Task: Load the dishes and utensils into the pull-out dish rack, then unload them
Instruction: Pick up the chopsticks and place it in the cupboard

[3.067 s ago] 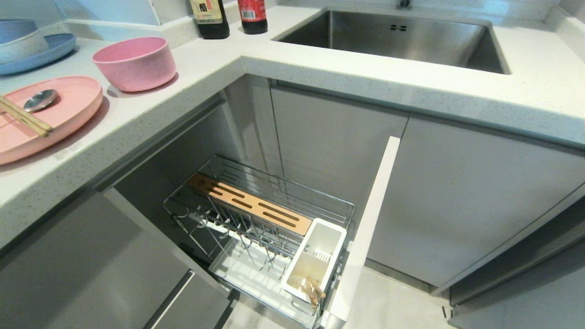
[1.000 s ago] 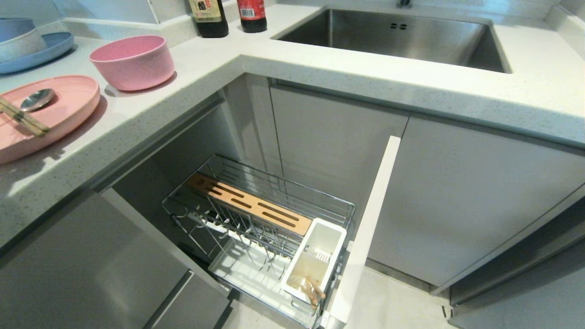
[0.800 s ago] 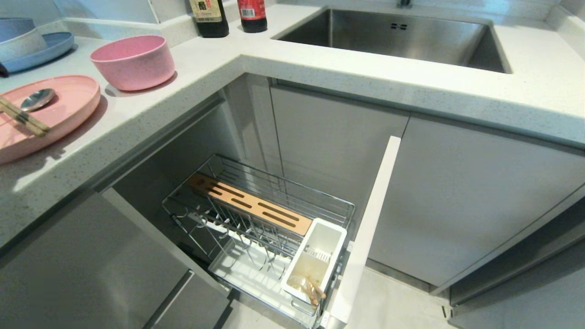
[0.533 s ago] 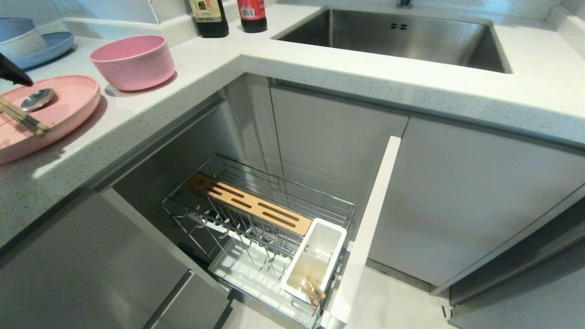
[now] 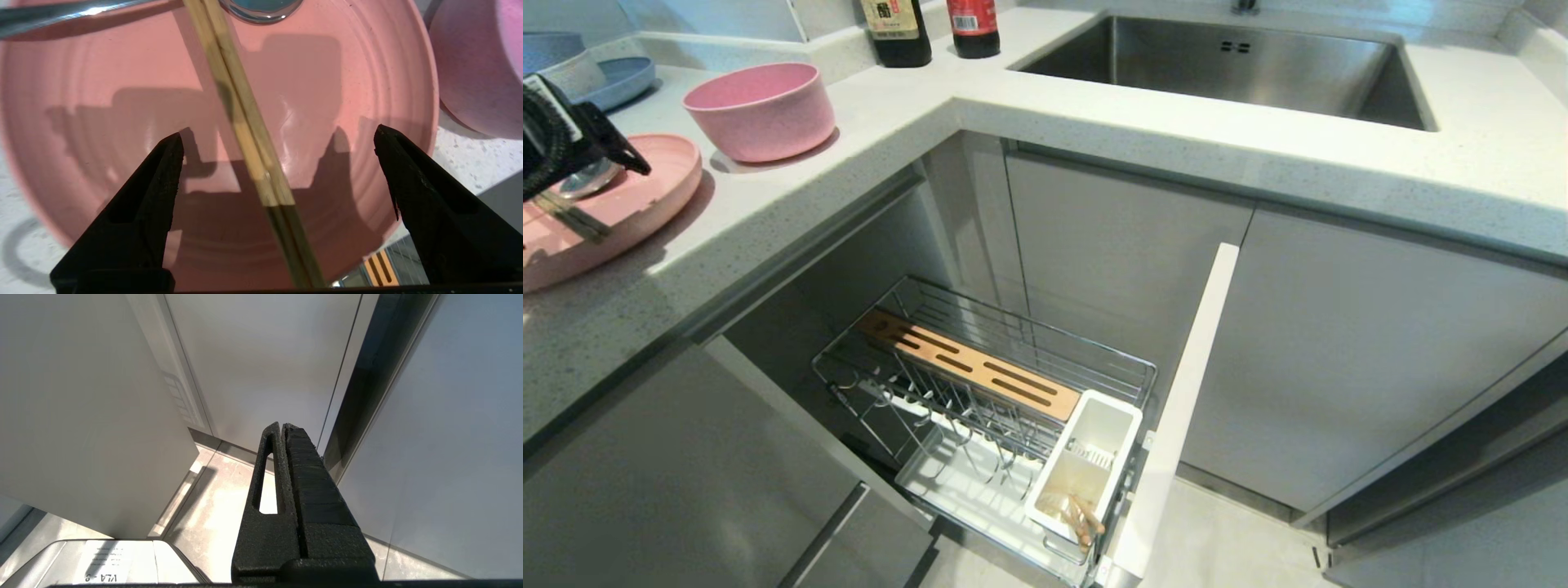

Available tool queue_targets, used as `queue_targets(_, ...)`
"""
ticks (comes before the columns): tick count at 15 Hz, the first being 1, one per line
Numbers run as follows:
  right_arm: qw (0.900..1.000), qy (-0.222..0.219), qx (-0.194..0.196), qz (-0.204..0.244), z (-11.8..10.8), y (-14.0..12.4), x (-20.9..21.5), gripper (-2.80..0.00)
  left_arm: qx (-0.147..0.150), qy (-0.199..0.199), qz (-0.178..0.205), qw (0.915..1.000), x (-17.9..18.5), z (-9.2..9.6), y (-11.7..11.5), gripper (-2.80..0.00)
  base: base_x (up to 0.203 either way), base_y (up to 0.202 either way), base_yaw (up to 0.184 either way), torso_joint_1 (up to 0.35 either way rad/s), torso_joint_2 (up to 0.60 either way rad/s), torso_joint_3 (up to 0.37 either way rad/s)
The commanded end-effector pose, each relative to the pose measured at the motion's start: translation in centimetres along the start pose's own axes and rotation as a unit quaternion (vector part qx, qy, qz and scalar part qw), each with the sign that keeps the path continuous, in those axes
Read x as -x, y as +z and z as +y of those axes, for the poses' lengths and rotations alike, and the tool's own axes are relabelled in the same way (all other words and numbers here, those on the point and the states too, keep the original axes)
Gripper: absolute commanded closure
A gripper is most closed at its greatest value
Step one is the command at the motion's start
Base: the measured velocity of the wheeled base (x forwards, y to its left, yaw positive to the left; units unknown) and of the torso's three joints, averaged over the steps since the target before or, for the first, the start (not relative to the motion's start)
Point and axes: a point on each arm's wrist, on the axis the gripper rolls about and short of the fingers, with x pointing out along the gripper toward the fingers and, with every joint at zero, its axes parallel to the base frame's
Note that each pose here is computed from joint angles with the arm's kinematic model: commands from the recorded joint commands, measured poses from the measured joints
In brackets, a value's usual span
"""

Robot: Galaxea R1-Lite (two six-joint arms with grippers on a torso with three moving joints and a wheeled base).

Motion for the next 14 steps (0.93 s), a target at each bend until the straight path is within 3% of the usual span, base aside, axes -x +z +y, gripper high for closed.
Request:
queue_targets(1, 1.0, 0.0, 0.0, 0.0, 0.0, -0.04, -0.01, 0.0, -0.002, 0.01, 0.007, 0.9999, -0.86, -0.52, -0.29, -2.8, 0.0, 0.0, 0.0, 0.0, 0.0, 0.0)
queue_targets(11, 1.0, 0.0, 0.0, 0.0, 0.0, -0.04, -0.01, 0.0, 0.0, 0.02, 0.005, 0.9998, -1.35, -0.49, -0.19, -2.8, 0.0, 0.0, 0.0, 0.0, 0.0, 0.0)
queue_targets(12, 1.0, 0.0, 0.0, 0.0, 0.0, -0.04, -0.01, 0.0, -0.001, 0.021, 0.007, 0.9998, -1.48, -0.56, -0.24, 0.0, 0.0, 0.0, 0.0, 0.0, 0.0, 0.0)
queue_targets(14, 1.0, 0.0, 0.0, 0.0, 0.0, -0.04, -0.01, 0.0, -0.002, 0.023, 0.008, 0.9997, -1.63, -0.57, -0.24, 0.0, 0.0, 0.0, 0.0, 0.0, 0.0, 0.0)
